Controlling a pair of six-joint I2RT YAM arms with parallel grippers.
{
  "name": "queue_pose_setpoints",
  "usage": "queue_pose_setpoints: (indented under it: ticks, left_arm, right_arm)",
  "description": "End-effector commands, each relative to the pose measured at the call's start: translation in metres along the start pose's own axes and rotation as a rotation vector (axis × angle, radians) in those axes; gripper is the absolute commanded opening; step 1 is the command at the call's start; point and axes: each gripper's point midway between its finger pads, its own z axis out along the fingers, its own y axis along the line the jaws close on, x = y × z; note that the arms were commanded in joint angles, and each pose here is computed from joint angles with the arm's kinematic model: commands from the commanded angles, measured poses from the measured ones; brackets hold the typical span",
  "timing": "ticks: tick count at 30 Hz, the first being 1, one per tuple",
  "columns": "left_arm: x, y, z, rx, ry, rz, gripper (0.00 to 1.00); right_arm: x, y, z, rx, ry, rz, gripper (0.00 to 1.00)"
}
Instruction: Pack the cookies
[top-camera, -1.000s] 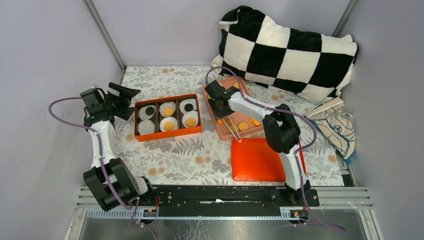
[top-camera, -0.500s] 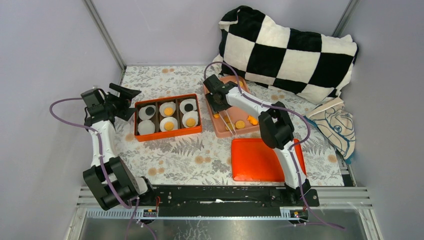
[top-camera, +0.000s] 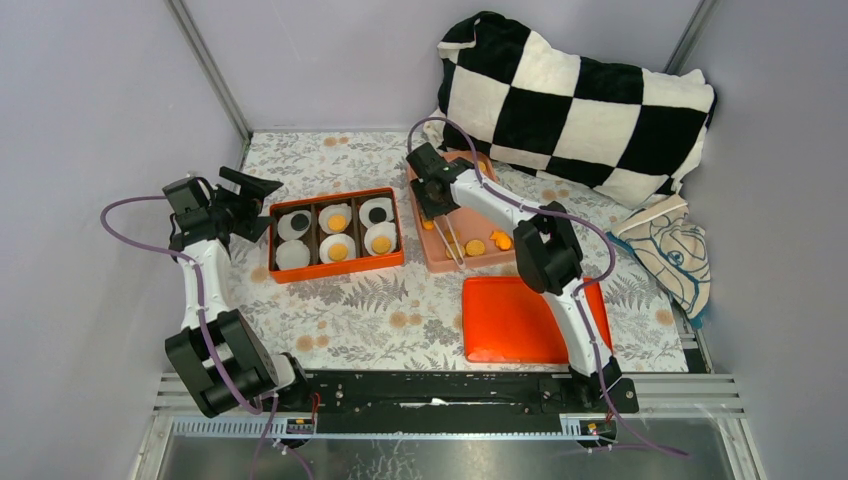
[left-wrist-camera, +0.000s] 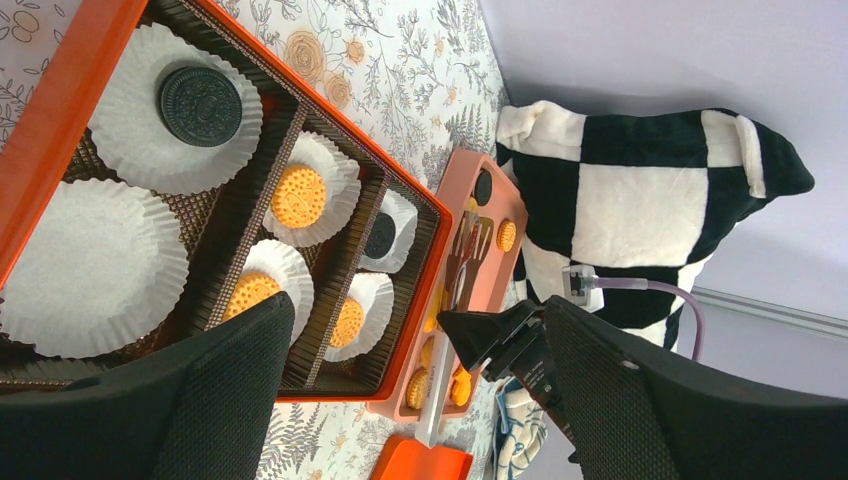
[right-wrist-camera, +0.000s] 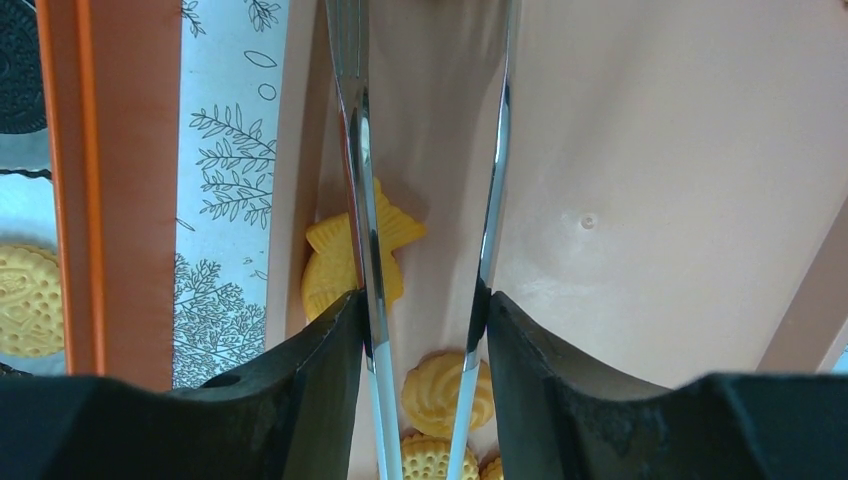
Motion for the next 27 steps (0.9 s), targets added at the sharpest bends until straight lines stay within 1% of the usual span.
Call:
queue_pose_setpoints:
  ticks: [1,5,12,18,22,27]
  left_arm:
    - [-0.002,-0.006,0.002,0.034,-0.005,0.025,0.99]
    - [-0.002,-0.009,0.000,0.040,-0.009,0.028,0.99]
    - [-0.002,-0.012,-0.003,0.047,-0.016,0.036,0.99]
    - [-0.007,-0.015,-0.004,0.032,-0.032,0.042,0.99]
    - [-0.022,-0.023,-0.003,0.024,-0.066,0.033,0.99]
    - [-0.038,-0.026,0.005,0.060,-0.055,-0.062,0.99]
  right_arm:
    - [-0.014,-0.013,-0.028,0.005,-0.071,0.044,0.29]
    - [-0.021,-0.016,-0.061,-0.015,-0.122,0.068,0.26]
    - [-0.015,-0.011,-0.091,-0.086,-0.156,0.090,0.20]
    - [-0.011,0.004,-0.123,-0.190,-0.172,0.080,0.19]
    - [-0.010,0.043,-0.147,-0.282,-0.196,0.008,0.19]
    - [-0.003,0.117,-0.163,-0.377,-0.202,-0.137,0.19]
